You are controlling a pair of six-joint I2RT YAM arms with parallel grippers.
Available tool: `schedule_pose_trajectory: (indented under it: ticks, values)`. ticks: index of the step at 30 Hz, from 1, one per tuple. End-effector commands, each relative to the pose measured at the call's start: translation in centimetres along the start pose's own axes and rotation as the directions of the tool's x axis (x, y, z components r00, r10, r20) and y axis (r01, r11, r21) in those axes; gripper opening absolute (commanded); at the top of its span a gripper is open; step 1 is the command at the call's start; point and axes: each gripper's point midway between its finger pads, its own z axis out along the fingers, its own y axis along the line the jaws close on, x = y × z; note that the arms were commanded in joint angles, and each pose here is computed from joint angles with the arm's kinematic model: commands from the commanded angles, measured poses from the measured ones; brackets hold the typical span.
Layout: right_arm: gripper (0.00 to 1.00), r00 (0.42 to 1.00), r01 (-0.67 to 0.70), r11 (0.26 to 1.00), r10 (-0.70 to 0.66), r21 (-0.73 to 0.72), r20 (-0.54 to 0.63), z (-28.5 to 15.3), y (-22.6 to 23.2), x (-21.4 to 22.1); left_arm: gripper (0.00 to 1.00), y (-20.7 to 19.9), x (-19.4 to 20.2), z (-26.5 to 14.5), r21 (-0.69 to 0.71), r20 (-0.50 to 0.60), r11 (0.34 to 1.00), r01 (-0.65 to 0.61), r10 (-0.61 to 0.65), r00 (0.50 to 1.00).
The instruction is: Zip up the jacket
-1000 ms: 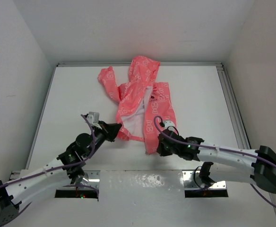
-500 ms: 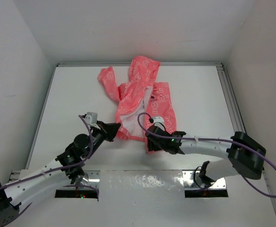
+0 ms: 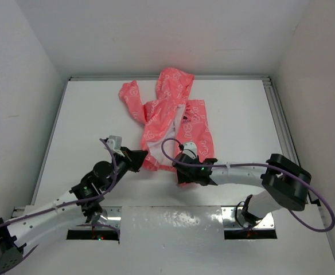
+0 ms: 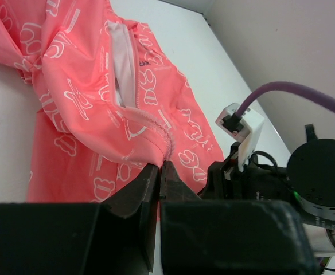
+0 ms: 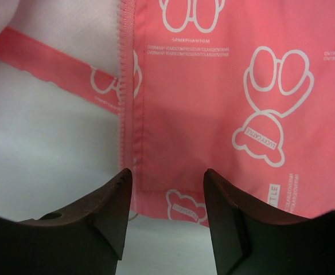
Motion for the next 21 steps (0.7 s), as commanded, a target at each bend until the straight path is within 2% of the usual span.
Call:
schedule_pose_trajectory:
  ticks: [1, 4, 10, 12, 15, 18, 21]
  values:
    - [0.53, 0.999, -0.006, 1.000, 0.006, -0.003, 0.032, 0.3, 0.7, -1.0, 0.00, -1.4, -2.6, -0.1, 0.052, 0.079, 0.999, 0.009, -0.013, 0.997]
    - [0.53, 0.999, -0.015, 1.000, 0.016, -0.023, 0.031, 0.5, 1.1, -0.9, 0.00, -0.7, -2.6, 0.1, 0.007, 0.073, 1.000, -0.001, 0.000, 0.997]
    - [0.50, 1.000, -0.023, 0.999, 0.023, -0.025, 0.013, 0.9, 1.0, -0.1, 0.00, -1.1, -2.5, 0.1, 0.030, 0.073, 1.000, 0.003, -0.006, 0.997]
    - [0.43, 1.000, -0.012, 1.000, 0.013, -0.023, 0.015, 0.8, 1.1, -0.4, 0.00, -0.8, -2.4, 0.1, 0.009, 0.067, 1.000, 0.002, -0.003, 0.998]
    - [0.38, 1.000, -0.016, 1.000, 0.017, -0.023, 0.024, 0.6, 1.3, -0.8, 0.00, -1.2, -2.5, 0.0, 0.039, 0.075, 0.999, 0.007, -0.010, 0.997]
    - [0.38, 1.000, -0.015, 1.000, 0.015, -0.019, 0.012, 0.4, 1.3, -0.8, 0.00, -0.7, -2.5, 0.1, 0.007, 0.070, 1.000, -0.003, 0.003, 0.998]
    - [0.42, 0.999, -0.012, 1.000, 0.013, -0.029, 0.033, -0.5, 1.5, -1.2, 0.00, -1.1, -2.5, -0.1, 0.033, 0.072, 0.999, 0.005, -0.008, 0.997]
